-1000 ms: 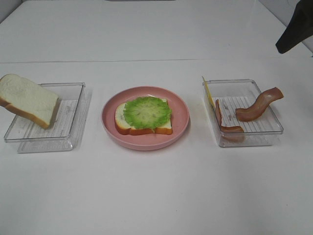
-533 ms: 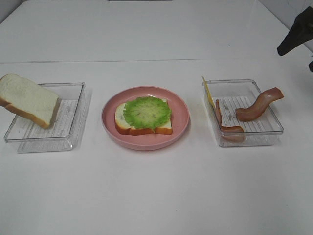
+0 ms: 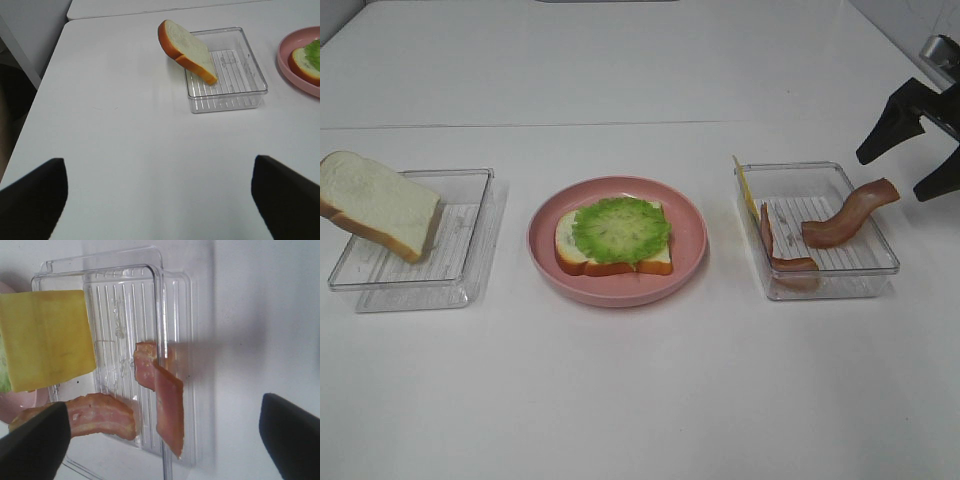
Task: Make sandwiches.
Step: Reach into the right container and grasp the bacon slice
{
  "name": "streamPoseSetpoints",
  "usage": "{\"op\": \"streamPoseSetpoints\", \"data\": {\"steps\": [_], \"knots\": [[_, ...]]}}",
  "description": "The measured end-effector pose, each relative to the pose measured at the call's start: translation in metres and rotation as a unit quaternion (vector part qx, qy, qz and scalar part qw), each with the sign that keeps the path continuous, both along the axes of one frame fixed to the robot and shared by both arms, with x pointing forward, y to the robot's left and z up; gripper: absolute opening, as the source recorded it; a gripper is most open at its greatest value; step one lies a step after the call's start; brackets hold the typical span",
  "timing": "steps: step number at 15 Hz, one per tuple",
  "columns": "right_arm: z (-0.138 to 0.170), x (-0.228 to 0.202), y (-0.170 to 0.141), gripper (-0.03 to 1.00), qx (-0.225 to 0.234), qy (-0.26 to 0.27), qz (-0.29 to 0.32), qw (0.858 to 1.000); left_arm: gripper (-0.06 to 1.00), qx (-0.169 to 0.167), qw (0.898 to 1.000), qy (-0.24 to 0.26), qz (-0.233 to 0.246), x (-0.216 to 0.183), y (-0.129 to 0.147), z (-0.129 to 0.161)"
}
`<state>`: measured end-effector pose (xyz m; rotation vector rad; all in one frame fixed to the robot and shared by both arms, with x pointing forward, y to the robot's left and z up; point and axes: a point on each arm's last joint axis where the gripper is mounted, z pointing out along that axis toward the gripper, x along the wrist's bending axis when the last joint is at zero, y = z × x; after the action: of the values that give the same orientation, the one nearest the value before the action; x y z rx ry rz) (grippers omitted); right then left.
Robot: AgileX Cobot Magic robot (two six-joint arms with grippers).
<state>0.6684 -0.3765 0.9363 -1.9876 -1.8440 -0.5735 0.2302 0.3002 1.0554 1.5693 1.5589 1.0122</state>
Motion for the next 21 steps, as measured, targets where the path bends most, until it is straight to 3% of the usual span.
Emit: {"op": "streamPoseSetpoints", "data": {"steps": [3, 7, 10, 11, 15, 21], "knots": [[-0.013, 0.004, 0.004, 0.98, 0.034, 0.004, -0.007, 0.999, 0.91, 0.0, 1.0, 0.0, 0.0, 0.0, 0.0, 0.0], [-0.016, 0.004, 0.004, 0.93, 0.039, 0.007, -0.009, 0.999, 0.91, 0.0, 1.0, 0.0, 0.0, 0.0, 0.0, 0.0], [-0.027, 0.005, 0.004, 0.81, 0.042, 0.018, -0.009, 0.999, 0.91, 0.0, 1.0, 0.0, 0.0, 0.0, 0.0, 0.0], [-0.027, 0.005, 0.004, 0.7, 0.043, 0.019, -0.01, 0.999, 0.91, 0.0, 1.0, 0.0, 0.0, 0.0, 0.0, 0.0], [-0.03, 0.005, 0.004, 0.47, 0.044, 0.024, -0.014, 0.999, 0.91, 0.0, 1.0, 0.0, 0.0, 0.0, 0.0, 0.0], [-0.03, 0.005, 0.004, 0.4, 0.044, 0.025, -0.014, 0.999, 0.91, 0.0, 1.0, 0.0, 0.0, 0.0, 0.0, 0.0]]}}
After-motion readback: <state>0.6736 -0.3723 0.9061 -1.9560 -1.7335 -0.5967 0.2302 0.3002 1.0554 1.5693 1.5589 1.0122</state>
